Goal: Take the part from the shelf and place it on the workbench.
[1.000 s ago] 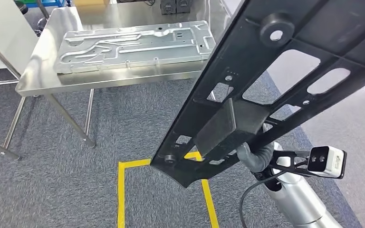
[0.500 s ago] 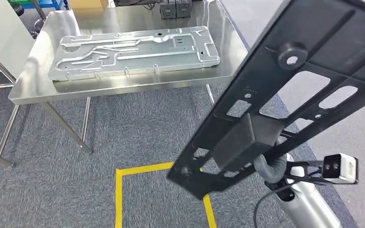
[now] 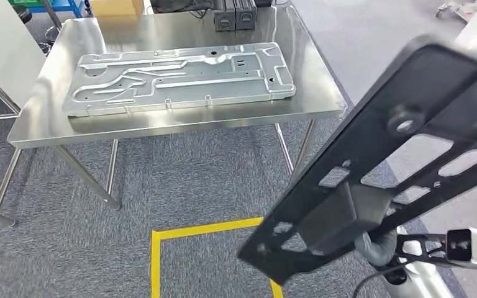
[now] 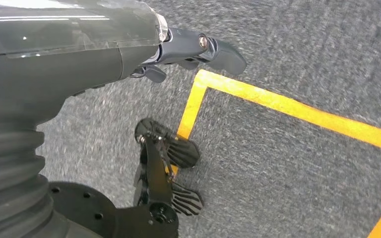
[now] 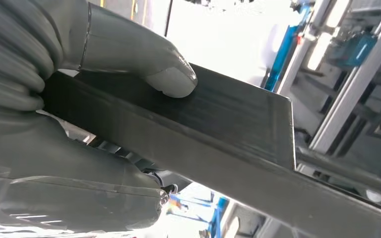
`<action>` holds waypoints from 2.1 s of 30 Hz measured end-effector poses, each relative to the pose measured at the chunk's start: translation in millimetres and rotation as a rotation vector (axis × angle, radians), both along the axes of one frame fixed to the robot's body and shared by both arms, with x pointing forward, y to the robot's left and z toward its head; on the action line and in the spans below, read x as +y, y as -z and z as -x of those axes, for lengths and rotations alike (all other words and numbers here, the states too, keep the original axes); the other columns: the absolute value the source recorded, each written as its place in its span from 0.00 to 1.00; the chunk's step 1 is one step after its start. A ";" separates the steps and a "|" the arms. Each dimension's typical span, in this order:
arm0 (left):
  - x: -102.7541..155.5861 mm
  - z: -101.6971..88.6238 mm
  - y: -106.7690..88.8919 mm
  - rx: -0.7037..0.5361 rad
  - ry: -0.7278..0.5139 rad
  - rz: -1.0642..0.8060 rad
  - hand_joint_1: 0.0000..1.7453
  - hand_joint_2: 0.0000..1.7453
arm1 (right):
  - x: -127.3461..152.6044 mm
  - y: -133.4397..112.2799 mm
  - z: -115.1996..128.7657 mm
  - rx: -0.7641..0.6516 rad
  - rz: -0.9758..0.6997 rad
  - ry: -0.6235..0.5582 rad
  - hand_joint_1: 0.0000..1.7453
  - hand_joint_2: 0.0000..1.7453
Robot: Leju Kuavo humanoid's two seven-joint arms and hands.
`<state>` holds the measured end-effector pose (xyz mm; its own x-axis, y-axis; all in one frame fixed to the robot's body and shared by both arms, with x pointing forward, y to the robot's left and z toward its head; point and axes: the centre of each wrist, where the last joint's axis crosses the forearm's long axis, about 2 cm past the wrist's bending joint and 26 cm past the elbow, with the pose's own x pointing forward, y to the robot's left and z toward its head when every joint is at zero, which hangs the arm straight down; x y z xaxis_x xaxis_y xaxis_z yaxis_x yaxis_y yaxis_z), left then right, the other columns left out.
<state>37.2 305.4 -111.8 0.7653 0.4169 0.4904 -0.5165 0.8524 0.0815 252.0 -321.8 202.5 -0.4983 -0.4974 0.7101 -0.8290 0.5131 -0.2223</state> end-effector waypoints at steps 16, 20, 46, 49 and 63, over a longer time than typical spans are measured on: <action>7.5 -8.3 -1.0 -0.043 0.058 0.036 0.00 1.00 | 104.0 -34.6 -14.8 -0.181 -0.008 -0.045 1.00 1.00; 9.6 -11.6 -1.5 -0.049 0.063 0.033 0.00 1.00 | 117.1 -34.5 -11.3 -0.201 0.016 -0.069 1.00 1.00; 11.9 -11.3 -1.6 -0.044 0.054 0.031 0.00 1.00 | 152.0 -27.8 -26.4 -0.166 -0.003 -0.079 1.00 1.00; 13.5 -10.9 -1.6 -0.042 0.053 0.026 0.00 1.00 | 153.0 -28.2 -26.4 -0.164 -0.013 -0.073 1.00 1.00; 16.9 -11.9 -1.9 -0.043 0.054 0.009 0.00 1.00 | 127.9 -32.6 -39.2 -0.181 -0.046 0.120 1.00 1.00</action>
<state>49.1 322.3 -109.9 0.7650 0.3800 0.5200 -0.4727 0.8796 0.0526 291.2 -193.9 235.0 -0.6728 -0.4573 0.5816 -0.7105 0.6185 -0.3356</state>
